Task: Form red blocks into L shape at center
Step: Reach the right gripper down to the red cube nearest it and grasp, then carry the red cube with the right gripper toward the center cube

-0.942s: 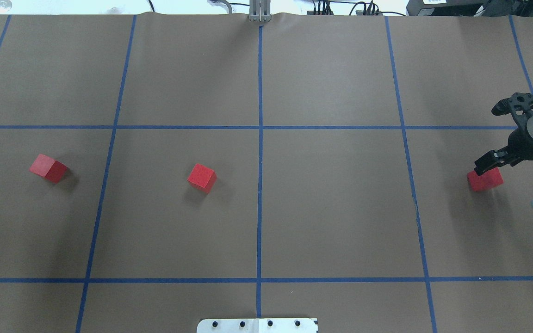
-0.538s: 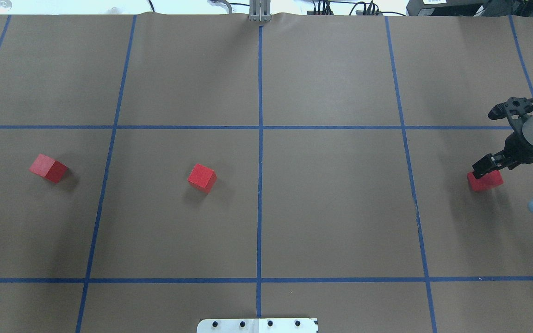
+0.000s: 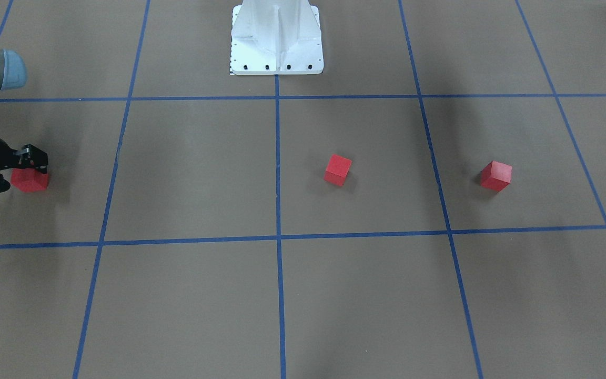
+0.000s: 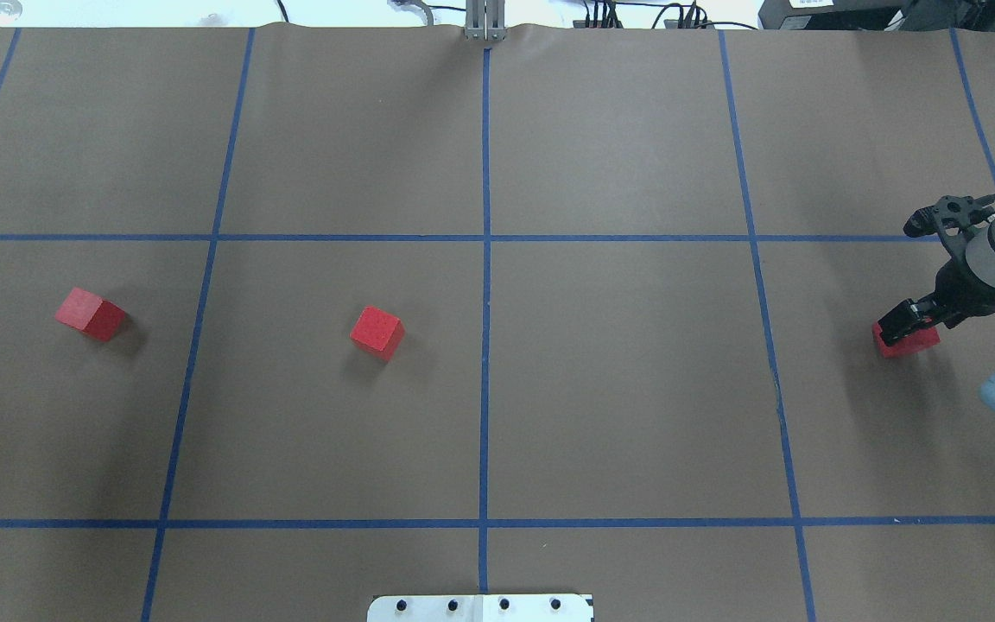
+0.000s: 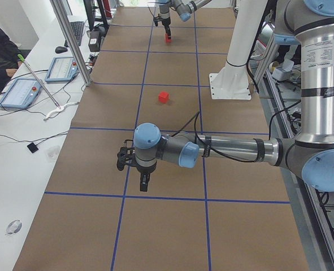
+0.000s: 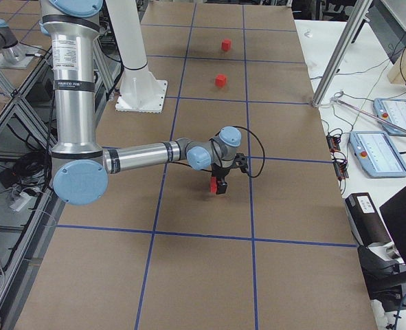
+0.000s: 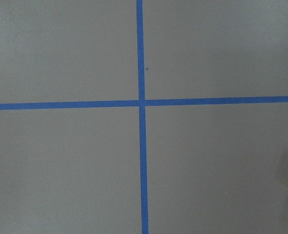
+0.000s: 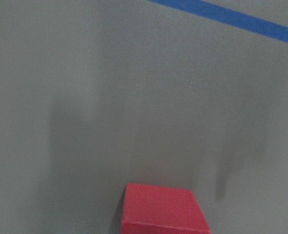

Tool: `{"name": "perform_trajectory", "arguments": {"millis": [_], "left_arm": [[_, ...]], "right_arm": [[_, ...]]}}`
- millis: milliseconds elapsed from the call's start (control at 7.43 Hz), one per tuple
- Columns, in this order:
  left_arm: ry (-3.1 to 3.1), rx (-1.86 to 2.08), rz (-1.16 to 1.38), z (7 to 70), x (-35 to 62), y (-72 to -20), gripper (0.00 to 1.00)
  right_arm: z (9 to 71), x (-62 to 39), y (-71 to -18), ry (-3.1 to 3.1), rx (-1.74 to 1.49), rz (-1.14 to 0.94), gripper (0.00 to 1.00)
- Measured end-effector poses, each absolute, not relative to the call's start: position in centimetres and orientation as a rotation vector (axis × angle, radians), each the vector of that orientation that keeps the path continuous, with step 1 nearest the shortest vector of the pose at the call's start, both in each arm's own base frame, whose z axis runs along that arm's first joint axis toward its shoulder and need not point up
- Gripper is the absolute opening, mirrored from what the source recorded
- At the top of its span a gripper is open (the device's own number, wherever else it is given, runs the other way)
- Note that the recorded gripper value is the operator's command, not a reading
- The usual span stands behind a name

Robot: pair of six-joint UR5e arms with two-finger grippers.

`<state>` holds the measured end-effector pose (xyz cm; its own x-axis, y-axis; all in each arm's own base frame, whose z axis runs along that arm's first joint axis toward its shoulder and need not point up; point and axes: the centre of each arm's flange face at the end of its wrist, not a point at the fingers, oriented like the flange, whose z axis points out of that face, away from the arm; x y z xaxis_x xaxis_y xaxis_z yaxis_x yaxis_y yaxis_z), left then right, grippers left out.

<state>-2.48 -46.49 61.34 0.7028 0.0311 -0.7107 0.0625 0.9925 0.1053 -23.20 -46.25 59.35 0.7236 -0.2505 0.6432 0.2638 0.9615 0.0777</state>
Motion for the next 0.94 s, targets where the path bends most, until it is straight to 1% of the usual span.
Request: {"name": "perform_trajectory", "arguments": {"millis": [135,404,538,807,942], "left_arm": [[0.792,0.125,-0.018,61.3,-2.5,-46.5,1.00],[0.792,0.124,-0.017,61.3,-2.5,-46.5,1.00],[0.792,0.124,-0.017,61.3,-2.5,-46.5,1.00],[0.816,0.125,-0.012,60.9,-2.3,-46.4,1.00],[0.832,0.122,-0.010,60.7,-2.2,-46.4,1.00]], "right_arm": [[59.5,-23.4,-46.3,-0.706,-0.023,-0.283,0.00],[58.8,-23.7,-46.6,-0.714,-0.012,-0.291,0.00],[57.3,-23.8,-46.8,-0.728,0.010,-0.298,0.00],[50.9,-25.5,-48.5,-0.780,0.059,-0.244,0.00],[46.4,-28.1,-49.9,-0.808,0.059,-0.195,0.00]]}}
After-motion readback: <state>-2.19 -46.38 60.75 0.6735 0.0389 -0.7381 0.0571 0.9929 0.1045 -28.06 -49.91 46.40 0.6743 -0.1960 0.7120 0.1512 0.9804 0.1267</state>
